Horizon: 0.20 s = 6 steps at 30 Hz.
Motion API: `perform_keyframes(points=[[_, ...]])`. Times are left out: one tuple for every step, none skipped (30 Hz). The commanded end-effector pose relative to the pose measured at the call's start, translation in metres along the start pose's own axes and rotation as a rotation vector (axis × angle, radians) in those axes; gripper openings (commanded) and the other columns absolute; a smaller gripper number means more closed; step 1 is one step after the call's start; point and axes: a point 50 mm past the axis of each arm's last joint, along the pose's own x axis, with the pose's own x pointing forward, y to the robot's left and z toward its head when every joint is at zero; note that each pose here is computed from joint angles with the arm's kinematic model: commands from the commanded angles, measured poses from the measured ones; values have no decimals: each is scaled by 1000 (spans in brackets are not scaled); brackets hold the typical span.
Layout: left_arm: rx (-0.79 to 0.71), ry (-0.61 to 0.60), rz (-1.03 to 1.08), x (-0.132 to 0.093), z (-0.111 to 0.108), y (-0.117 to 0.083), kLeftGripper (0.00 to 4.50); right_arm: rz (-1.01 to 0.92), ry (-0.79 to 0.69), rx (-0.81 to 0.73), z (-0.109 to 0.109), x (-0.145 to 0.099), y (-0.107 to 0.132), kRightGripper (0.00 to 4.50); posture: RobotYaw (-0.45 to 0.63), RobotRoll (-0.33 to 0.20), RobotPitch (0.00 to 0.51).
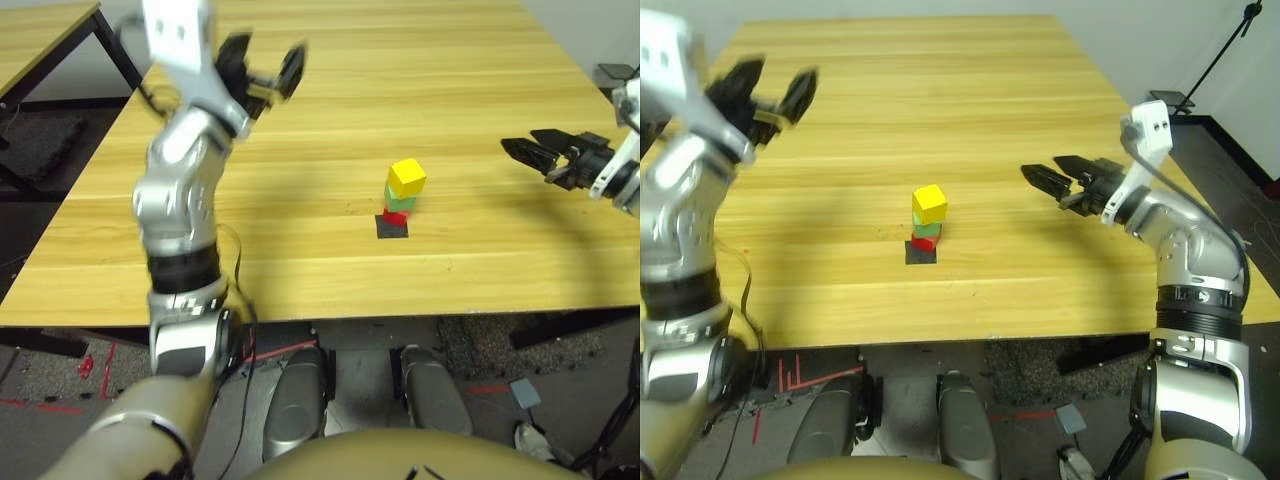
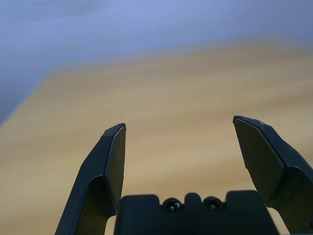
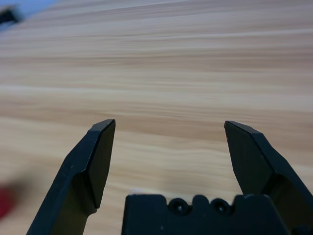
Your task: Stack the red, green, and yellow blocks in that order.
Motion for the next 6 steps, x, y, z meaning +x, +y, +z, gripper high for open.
perform_keyframes(points=[[73,-76,49,-11,-6,0,4476,-106,-81,-83,-1,-5,-18,4500,138,-155,82],[74,-80,87,-14,-11,4,4476,-146,-80,-106,-2,-9,-24,4500,140,-154,84],[74,-77,116,-16,-16,8,4476,-174,-80,-121,-4,-12,-28,4500,140,-156,85],[75,-70,140,-18,-20,11,4476,-188,-78,-132,-6,-14,-31,4500,140,-156,85],[79,-68,176,-20,-24,16,4476,-217,-82,-130,-7,-16,-35,4500,139,-161,85],[87,-49,209,-22,-30,21,4476,-246,-92,-123,-8,-18,-38,4500,139,-163,84]])
